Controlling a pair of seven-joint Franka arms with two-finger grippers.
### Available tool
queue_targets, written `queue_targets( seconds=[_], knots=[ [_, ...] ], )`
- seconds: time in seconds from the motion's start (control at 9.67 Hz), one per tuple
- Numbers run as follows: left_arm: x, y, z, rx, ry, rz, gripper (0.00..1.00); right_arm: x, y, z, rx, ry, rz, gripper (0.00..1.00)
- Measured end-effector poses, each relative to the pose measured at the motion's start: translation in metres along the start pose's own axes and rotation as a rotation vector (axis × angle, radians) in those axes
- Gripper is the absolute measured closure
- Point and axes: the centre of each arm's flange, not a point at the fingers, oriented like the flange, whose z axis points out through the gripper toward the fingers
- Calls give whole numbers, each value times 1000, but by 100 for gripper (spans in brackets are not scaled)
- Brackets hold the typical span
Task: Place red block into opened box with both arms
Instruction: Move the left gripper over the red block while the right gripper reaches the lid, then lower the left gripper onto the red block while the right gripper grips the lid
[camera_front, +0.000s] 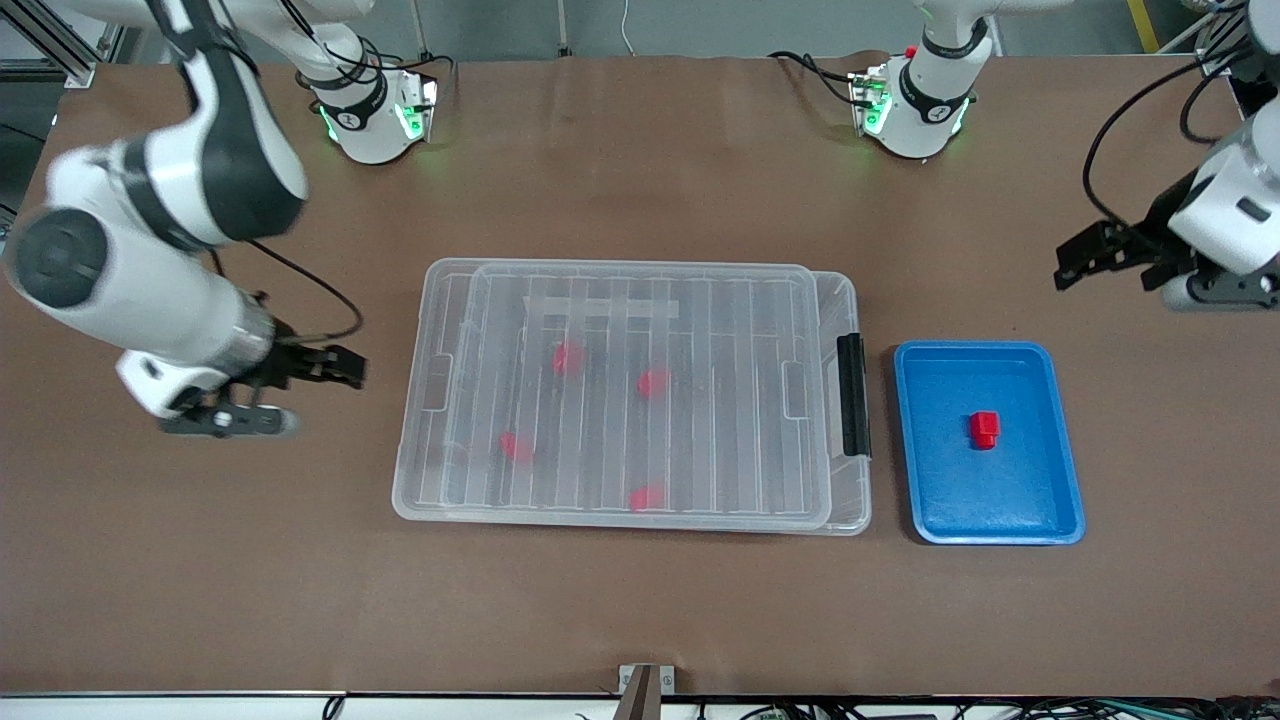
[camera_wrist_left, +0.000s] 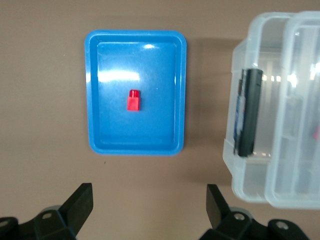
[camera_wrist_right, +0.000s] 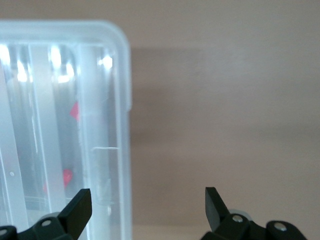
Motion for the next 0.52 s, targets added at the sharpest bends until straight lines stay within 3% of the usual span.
queue_targets(
  seconds=[0.21, 0.52],
  knots=[
    [19, -23, 68, 3, -26, -21, 0, 9, -15, 40, -17, -16, -21, 0],
    [30, -64, 181, 16, -3, -50, 0, 8, -18, 82, -37, -8, -43, 0]
  ],
)
